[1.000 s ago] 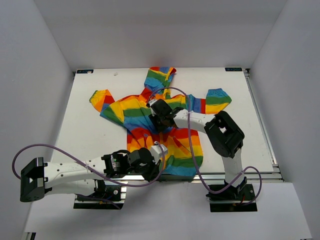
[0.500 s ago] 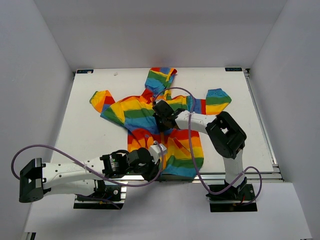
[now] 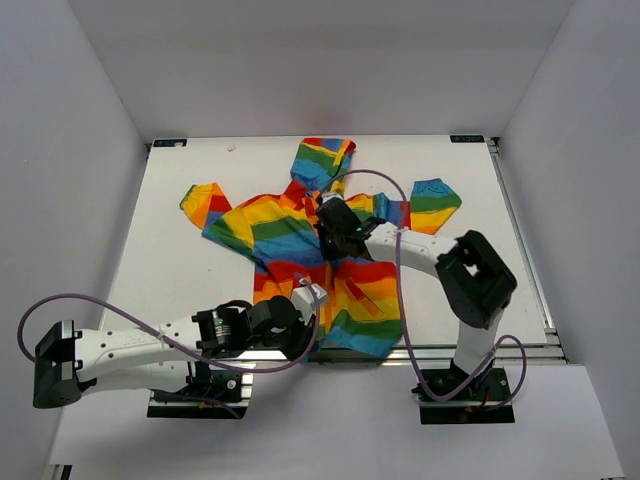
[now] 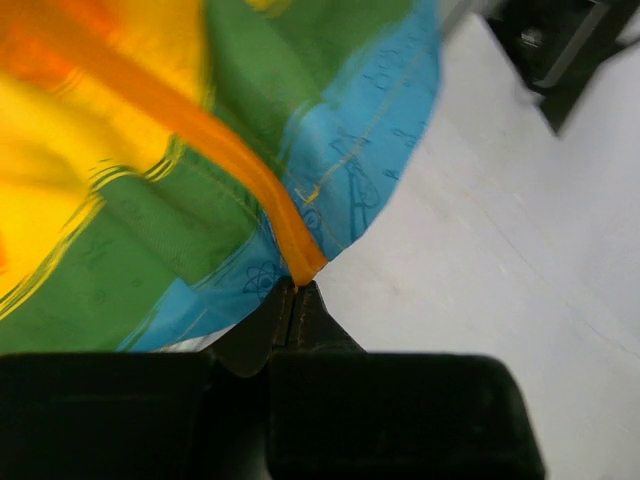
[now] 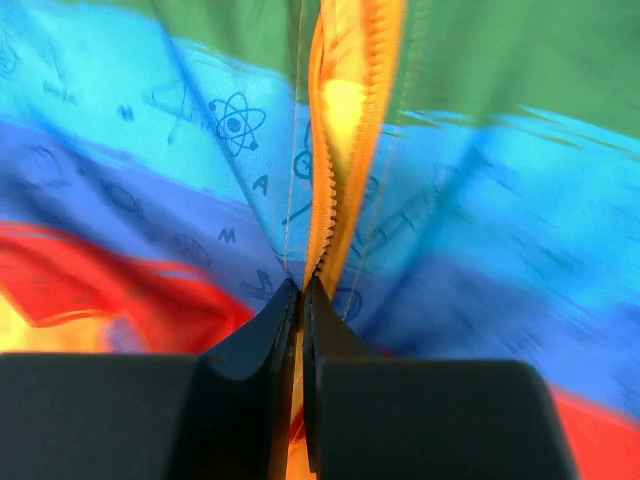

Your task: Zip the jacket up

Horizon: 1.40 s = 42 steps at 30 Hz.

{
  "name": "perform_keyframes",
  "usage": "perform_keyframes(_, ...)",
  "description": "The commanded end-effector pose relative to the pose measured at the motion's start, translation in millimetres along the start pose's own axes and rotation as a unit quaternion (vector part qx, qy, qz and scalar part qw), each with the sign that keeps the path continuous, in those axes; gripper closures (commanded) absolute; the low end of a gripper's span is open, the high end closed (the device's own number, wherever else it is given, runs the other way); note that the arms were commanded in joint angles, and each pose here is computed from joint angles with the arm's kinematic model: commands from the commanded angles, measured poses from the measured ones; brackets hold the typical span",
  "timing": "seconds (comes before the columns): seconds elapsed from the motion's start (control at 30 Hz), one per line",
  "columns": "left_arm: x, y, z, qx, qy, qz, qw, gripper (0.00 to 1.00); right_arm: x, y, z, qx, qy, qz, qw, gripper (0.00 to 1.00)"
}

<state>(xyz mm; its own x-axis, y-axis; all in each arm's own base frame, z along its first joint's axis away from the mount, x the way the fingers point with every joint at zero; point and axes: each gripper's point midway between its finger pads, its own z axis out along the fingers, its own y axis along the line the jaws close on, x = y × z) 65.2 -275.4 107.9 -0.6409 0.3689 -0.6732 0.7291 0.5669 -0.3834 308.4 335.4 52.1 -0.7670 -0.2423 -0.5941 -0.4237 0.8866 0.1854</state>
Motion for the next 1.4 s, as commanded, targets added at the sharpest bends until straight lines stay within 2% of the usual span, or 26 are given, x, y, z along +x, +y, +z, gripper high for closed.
perform_keyframes(0.0, -8.8, 24.5, -5.5, -0.073, -0.027, -0.016, 0.997, 1.0, -52.2, -25.6, -43.2, 0.07, -0.102, 0.042, 0.991, 1.0)
perform_keyframes(0.1, -20.3, 52.5, -19.9, -0.165, -0.057, -0.055, 0.983, 1.0, -80.9, -53.1, -74.0, 0.118, -0.159, 0.109, 0.974, 1.0)
perform_keyframes(0.13, -31.6, 78.4, -37.1, -0.246, -0.089, -0.062, 0.963, 1.0, -85.8, -67.9, -79.9, 0.131, -0.165, 0.13, 0.969, 1.0)
perform_keyframes(0.17, -38.9, 88.0, -47.5, -0.281, -0.116, -0.101, 0.947, 1.0, -90.0, -74.6, -88.6, 0.133, -0.175, 0.151, 0.964, 1.0)
perform_keyframes(0.2, -45.4, 97.1, -58.8, -0.313, -0.138, -0.112, 0.933, 1.0, -92.5, -79.4, -90.9, 0.128, -0.18, 0.178, 0.959, 1.0)
perform_keyframes(0.23, -57.1, 111.9, -81.9, -0.365, -0.17, -0.113, 0.908, 1.0, -87.6, -90.0, -90.0, 0.12, -0.171, 0.2, 0.957, 1.0)
perform_keyframes(0.3, -73.2, 117.4, -103.4, -0.388, -0.213, -0.128, 0.887, 1.0, -84.9, -102.1, -87.9, 0.11, -0.164, 0.234, 0.952, 1.0)
perform_keyframes(0.33, -89.1, 121.3, -119.9, -0.406, -0.254, -0.133, 0.868, 1.0, -77.1, -100.8, -83.6, 0.101, -0.148, 0.241, 0.954, 1.0)
perform_keyframes(0.4, -106.2, 123.2, -140.3, -0.411, -0.305, -0.144, 0.847, 1.0, -72.5, -98.1, -79.5, 0.087, -0.136, 0.23, 0.96, 1.0)
perform_keyframes(0.43, -115.7, 129.0, -155.3, -0.433, -0.336, -0.134, 0.826, 1.0, -69.2, -84.3, -75.3, 0.05, -0.122, 0.215, 0.968, 0.99)
perform_keyframes(0.47, -121.2, 130.8, -163.2, -0.439, -0.354, -0.131, 0.815, 1.0, -69.7, -75.1, -70.4, 0.019, -0.124, 0.198, 0.972, 0.84)
perform_keyframes(0.53, -134.8, 132.5, -185.3, -0.45, -0.398, -0.134, 0.788, 1.0, -61.8, -52.6, -65.0, -0.05, -0.099, 0.151, 0.982, 0.75)
perform_keyframes(0.57, -137.3, 132.8, -192.6, -0.449, -0.411, -0.137, 0.782, 1.0, -57.7, -36.8, -62.2, -0.095, -0.085, 0.136, 0.982, 0.65)
perform_keyframes(0.6, -138.6, 133.0, -196.2, -0.447, -0.42, -0.143, 0.777, 1.0, -57.1, -32.1, -61.1, -0.11, -0.084, 0.126, 0.982, 0.62)
perform_keyframes(0.7, -128.3, 138.7, -202.4, -0.451, -0.413, -0.14, 0.779, 1.0, -66.2, -23.7, -64.7, -0.141, -0.107, 0.077, 0.981, 0.53)
perform_keyframes(0.73, -124.9, 139.7, -204.4, -0.439, -0.422, -0.162, 0.777, 1.0, -71.8, -19.3, -67.0, -0.155, -0.123, 0.062, 0.978, 0.52)
perform_keyframes(0.77, -115.4, 142.9, -203.5, -0.44, -0.407, -0.16, 0.784, 1.0, -77.7, -16.9, -68.4, -0.165, -0.144, 0.038, 0.975, 0.49)
perform_keyframes(0.87, -106.4, 142.3, -200.3, -0.411, -0.407, -0.189, 0.794, 1.0, -86.3, -3.9, -73.8, -0.205, -0.17, -0.037, 0.963, 0.48)
perform_keyframes(1.0, -98.5, 141.7, -191.1, -0.392, -0.397, -0.189, 0.808, 1.0, -82.9, 19.7, -74.9, -0.28, -0.167, -0.101, 0.94, 0.48)
perform_keyframes(1.07, -101.5, 138.6, -188.7, -0.383, -0.398, -0.186, 0.813, 1.0, -84.6, 23.8, -74.4, -0.292, -0.17, -0.104, 0.935, 0.47)
perform_keyframes(1.13, -102.7, 135.2, -183.5, -0.379, -0.383, -0.161, 0.827, 1.0, -88.4, 26.8, -73.7, -0.3, -0.178, -0.11, 0.931, 0.41)
perform_keyframes(1.2, -107.4, 129.8, -177.7, -0.371, -0.375, -0.142, 0.837, 1.0, -94.7, 27.0, -74.8, -0.297, -0.188, -0.121, 0.928, 0.4)
perform_keyframes(1.3, -109.5, 127.8, -173.1, -0.375, -0.366, -0.132, 0.841, 1.0, -101.3, 27.2, -80.8, -0.288, -0.192, -0.129, 0.929, 0.4)
perform_keyframes(1.37, -112.9, 125.6, -174.4, -0.374, -0.366, -0.132, 0.842, 1.0, -87.8, 22.7, -80.6, -0.271, -0.178, -0.126, 0.937, 0.4)
